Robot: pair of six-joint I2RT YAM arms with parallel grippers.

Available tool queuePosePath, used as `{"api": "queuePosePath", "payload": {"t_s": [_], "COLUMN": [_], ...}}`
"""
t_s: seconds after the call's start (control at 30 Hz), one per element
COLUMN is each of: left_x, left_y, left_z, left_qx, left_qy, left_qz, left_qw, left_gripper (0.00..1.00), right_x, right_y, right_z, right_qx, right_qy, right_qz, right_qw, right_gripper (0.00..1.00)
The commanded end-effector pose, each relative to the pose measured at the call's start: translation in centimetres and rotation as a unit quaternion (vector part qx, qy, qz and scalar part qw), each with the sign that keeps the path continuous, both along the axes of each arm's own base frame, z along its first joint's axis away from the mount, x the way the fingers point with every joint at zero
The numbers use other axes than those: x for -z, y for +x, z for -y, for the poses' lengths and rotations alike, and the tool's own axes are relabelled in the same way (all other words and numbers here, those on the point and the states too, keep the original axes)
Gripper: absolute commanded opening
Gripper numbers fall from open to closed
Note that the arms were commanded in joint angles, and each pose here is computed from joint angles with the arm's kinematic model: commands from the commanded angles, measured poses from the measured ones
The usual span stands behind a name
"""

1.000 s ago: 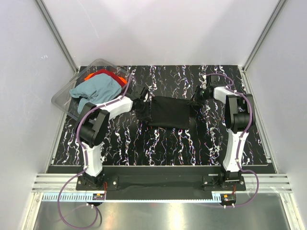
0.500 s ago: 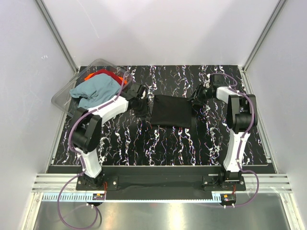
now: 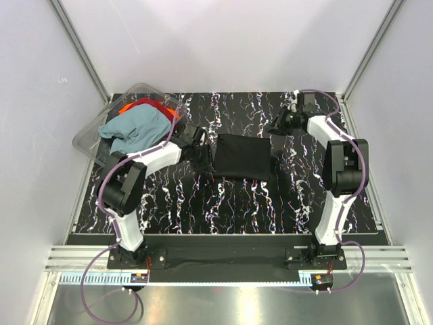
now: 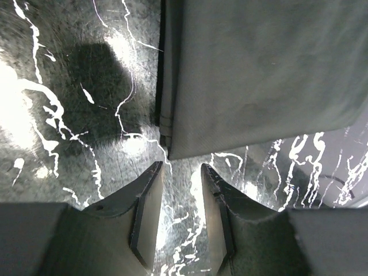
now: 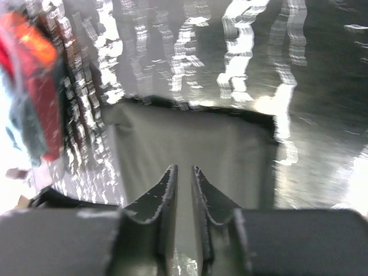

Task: Fold and stack the t-shirts
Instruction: Fold the tshirt

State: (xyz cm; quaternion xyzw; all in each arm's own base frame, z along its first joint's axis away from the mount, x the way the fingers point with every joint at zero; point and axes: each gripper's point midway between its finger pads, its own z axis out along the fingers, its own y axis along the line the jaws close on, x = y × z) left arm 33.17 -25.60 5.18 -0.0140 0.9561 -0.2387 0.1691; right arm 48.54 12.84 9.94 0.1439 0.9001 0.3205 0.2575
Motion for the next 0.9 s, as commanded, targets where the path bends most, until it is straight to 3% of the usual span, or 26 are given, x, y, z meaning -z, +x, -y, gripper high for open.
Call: {"api": "queuePosePath", "payload": {"t_s": [0.0, 0.33, 0.6, 0.87], "left_x": [0.1, 2.7, 3.8, 4.6], "left_y": [1.0, 0.9, 0.4, -0.3], "left_z": [1.1, 0.9, 0.0, 0.0], "left_qx": [0.003, -0.007, -0.019, -0.016], "left_qy": [-0.023, -0.01, 0.01, 0.021], "left_qz": [0.016, -0.006, -0.015, -0.022], "left_qw": [1.0, 1.0, 1.0, 0.999], "left_gripper": [0.37, 0.31, 0.27, 0.15], "right_x": [-4.0, -2.8, 0.4, 2.5], "right_y": [0.5, 0.5, 0.8, 2.6], "right_z": [-4.6, -15.7, -18.8, -20.1], "right_qx": [-0.058, -0.178, -0.209, -0.208], "right_qy": [0.029, 0.063, 0.074, 0.088], "right_qz": [0.046, 0.05, 0.031, 0.021], "right_qw": [0.997, 0.981, 0.975, 0.974], "right_gripper": [0.19, 0.16, 0.16, 0.15]}}
